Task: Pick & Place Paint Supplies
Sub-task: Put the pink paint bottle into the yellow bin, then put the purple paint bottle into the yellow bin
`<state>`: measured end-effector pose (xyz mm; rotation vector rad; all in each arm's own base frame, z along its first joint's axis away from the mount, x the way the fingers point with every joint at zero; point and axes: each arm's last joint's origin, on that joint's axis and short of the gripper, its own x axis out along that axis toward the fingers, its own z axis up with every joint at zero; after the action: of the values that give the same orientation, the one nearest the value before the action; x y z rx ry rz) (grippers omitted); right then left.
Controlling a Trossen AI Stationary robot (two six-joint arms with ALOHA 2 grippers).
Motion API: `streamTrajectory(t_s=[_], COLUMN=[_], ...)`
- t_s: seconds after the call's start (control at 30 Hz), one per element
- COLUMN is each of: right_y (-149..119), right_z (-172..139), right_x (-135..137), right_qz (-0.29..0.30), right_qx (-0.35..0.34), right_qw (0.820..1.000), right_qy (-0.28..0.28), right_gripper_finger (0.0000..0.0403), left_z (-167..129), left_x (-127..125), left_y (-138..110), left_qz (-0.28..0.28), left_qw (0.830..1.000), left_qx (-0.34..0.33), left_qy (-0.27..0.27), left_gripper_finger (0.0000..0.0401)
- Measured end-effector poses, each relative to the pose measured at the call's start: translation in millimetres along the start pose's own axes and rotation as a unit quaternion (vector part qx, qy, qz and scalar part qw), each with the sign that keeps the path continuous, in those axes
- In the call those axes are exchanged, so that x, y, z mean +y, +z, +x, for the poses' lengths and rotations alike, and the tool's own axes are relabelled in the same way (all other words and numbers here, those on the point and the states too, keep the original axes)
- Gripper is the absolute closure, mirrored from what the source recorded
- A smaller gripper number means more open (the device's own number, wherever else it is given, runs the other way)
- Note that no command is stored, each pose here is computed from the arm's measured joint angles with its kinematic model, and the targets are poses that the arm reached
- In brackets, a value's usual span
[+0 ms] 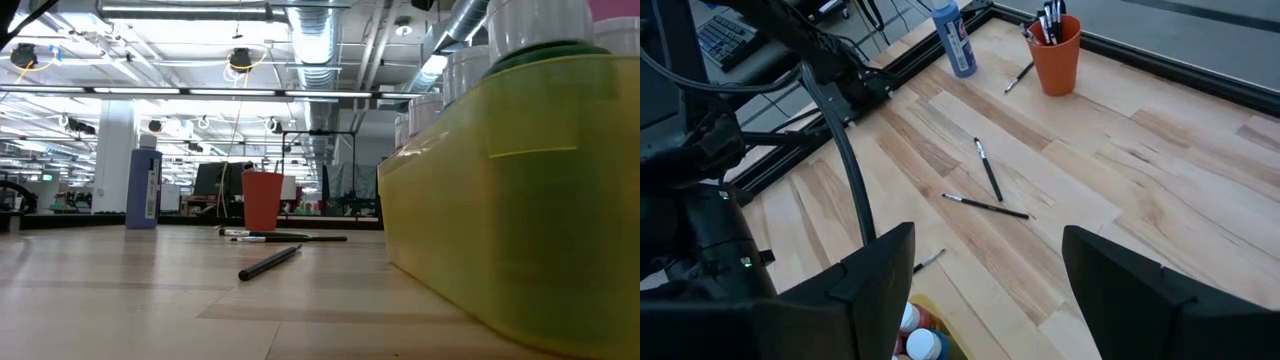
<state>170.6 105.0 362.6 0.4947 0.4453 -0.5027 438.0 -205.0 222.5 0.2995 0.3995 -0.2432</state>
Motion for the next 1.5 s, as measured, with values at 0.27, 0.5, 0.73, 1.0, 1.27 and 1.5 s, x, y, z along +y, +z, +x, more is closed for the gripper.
streamTrajectory(t_s=[0.27,0.5,0.73,1.0,1.27,1.5], right_y=[0,0,4,16,31,39], right_z=[0,0,5,16,26,35], right_x=[0,0,-3,-6,-8,-16], right_qz=[0.006,0.014,0.019,-0.008,-0.053,-0.064], right_qx=[0.000,-0.002,-0.010,-0.030,-0.055,-0.062], right_qw=[1.000,1.000,1.000,0.999,0.996,0.993], right_qy=[0.000,-0.002,-0.015,-0.034,-0.046,-0.076], right_gripper_finger=[0.0154,0.0154,0.0154,0.0154,0.0154,0.0154], left_z=[0,-16,-84,-228,-341,-358], left_x=[4,10,42,114,159,164], left_y=[1,14,54,65,-24,-112], left_qz=[-0.002,0.023,0.040,0.007,-0.173,-0.260], left_qw=[1.000,1.000,0.998,0.977,0.879,0.777], left_qx=[-0.002,-0.004,0.011,0.075,0.075,0.112], left_qy=[0.005,0.005,0.045,0.202,0.438,0.562], left_gripper_finger=[0.0253,0.0243,0.0228,0.0226,0.0225,0.0225])
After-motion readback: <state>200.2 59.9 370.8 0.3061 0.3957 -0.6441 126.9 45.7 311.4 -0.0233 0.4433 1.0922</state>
